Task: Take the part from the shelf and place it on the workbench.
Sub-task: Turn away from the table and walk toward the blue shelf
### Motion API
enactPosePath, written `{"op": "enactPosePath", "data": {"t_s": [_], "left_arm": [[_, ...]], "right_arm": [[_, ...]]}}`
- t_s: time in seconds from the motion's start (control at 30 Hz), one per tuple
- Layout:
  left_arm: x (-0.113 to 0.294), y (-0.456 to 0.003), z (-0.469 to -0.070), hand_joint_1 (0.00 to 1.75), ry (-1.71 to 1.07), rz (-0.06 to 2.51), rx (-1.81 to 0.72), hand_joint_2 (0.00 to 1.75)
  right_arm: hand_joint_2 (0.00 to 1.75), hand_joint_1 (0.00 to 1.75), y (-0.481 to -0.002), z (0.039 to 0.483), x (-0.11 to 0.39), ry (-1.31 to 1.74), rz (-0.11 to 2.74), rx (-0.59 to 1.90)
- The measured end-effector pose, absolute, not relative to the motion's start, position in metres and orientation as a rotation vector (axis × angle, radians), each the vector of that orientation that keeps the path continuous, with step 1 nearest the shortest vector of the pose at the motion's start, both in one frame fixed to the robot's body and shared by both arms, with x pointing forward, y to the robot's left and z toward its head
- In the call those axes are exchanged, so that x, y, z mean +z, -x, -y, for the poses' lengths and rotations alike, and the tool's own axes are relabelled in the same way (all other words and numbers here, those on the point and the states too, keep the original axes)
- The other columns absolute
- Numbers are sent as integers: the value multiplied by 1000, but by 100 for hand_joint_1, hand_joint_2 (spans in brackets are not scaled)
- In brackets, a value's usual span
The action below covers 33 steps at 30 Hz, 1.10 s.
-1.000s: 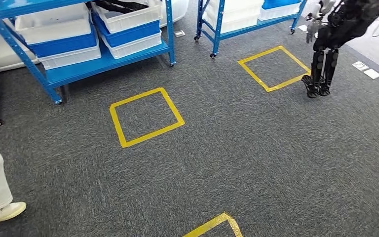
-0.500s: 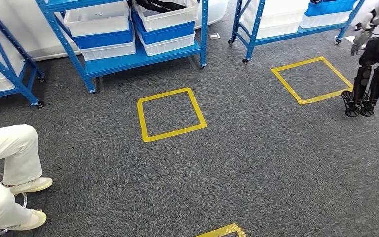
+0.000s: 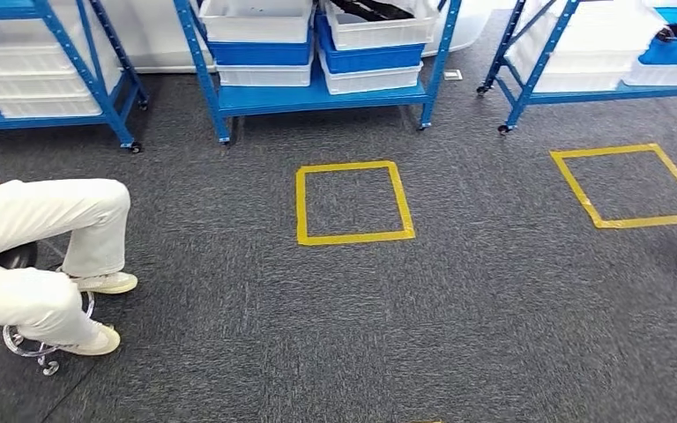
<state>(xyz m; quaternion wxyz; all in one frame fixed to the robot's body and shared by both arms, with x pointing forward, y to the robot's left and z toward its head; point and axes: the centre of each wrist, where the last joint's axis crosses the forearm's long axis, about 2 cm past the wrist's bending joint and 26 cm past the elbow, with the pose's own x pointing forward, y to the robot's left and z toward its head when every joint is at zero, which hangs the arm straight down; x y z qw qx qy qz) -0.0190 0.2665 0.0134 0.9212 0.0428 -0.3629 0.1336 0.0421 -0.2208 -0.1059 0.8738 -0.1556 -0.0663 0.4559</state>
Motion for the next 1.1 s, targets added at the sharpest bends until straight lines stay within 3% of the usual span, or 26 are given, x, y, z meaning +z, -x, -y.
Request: {"op": "enactPosePath", "data": {"t_s": [1.1], "left_arm": [[10,18,-270,0,-79,767,282,0]], "right_arm": [[0,0,-36,221,-106,319,150,924]]}}
